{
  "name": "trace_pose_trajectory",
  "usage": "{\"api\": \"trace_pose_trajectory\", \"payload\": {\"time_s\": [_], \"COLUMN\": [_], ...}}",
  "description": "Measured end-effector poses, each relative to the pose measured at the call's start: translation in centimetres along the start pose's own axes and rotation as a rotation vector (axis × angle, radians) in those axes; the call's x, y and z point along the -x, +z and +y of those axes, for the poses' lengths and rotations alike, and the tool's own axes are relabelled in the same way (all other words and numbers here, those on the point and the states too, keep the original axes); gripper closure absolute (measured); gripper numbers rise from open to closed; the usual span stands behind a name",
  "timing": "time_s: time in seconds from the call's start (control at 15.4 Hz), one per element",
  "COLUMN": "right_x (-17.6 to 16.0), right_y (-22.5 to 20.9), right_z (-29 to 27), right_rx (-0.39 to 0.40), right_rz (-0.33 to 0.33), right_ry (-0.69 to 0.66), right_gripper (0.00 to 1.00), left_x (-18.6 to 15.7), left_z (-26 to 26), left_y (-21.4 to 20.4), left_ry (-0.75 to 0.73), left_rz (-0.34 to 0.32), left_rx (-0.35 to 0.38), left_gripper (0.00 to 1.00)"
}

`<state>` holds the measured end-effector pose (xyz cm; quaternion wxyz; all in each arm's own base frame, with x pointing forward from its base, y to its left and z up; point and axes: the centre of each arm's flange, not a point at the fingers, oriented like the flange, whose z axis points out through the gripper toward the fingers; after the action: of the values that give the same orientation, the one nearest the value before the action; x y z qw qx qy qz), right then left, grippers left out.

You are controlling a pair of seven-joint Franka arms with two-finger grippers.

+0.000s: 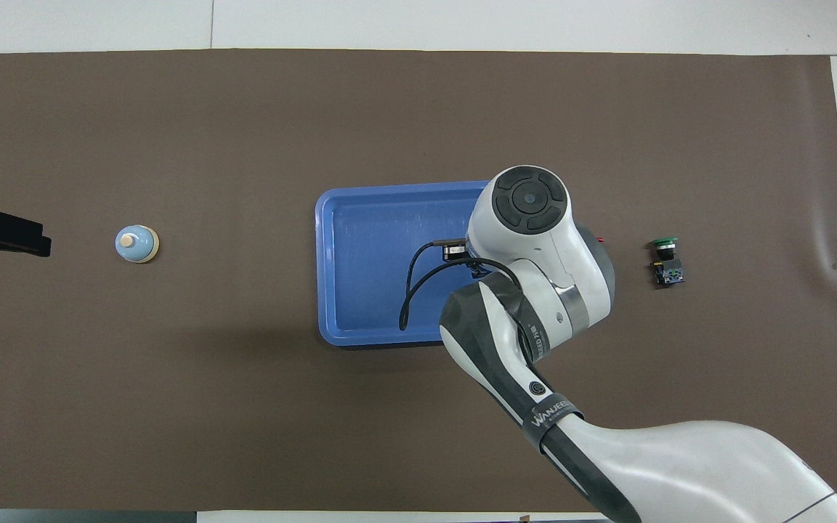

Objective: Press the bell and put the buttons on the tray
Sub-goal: 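Carry the yellow button with the right gripper into the blue tray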

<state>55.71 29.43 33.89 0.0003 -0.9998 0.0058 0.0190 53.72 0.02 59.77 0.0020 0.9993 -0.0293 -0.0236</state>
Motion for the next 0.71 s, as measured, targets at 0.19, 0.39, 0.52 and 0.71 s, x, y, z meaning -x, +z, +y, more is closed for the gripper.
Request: {"api": "trace_pose_trajectory", "payload": {"time_s": [0.19,0.39,0.52,0.71], "right_x": [0.5,1.0,1.5,1.8], "right_y": [1.7,2.5,3.0,3.2], "right_z": [0.3,-0.1,-0.5,-0.6], "right_rx": [0.0,-0.017,-0.025,-0.024], "right_rz": [-0.006,-0.008,0.0,-0.002], "right_ry": [0.004,0.007,0.0,0.0], "right_gripper": [0.59,0.59,0.59,0.35], "left_x": [0.0,0.0,0.0,0.0], "left_z": [0.0,0.0,0.0,0.0], "left_y": [0.0,0.0,0.0,0.0], "left_ry": [0.0,0.0,0.0,0.0], "left_rz": [0.0,0.0,0.0,0.0], "left_rx": [0.0,0.0,0.0,0.0], "left_gripper": [0.0,0.0,0.0,0.0]}}
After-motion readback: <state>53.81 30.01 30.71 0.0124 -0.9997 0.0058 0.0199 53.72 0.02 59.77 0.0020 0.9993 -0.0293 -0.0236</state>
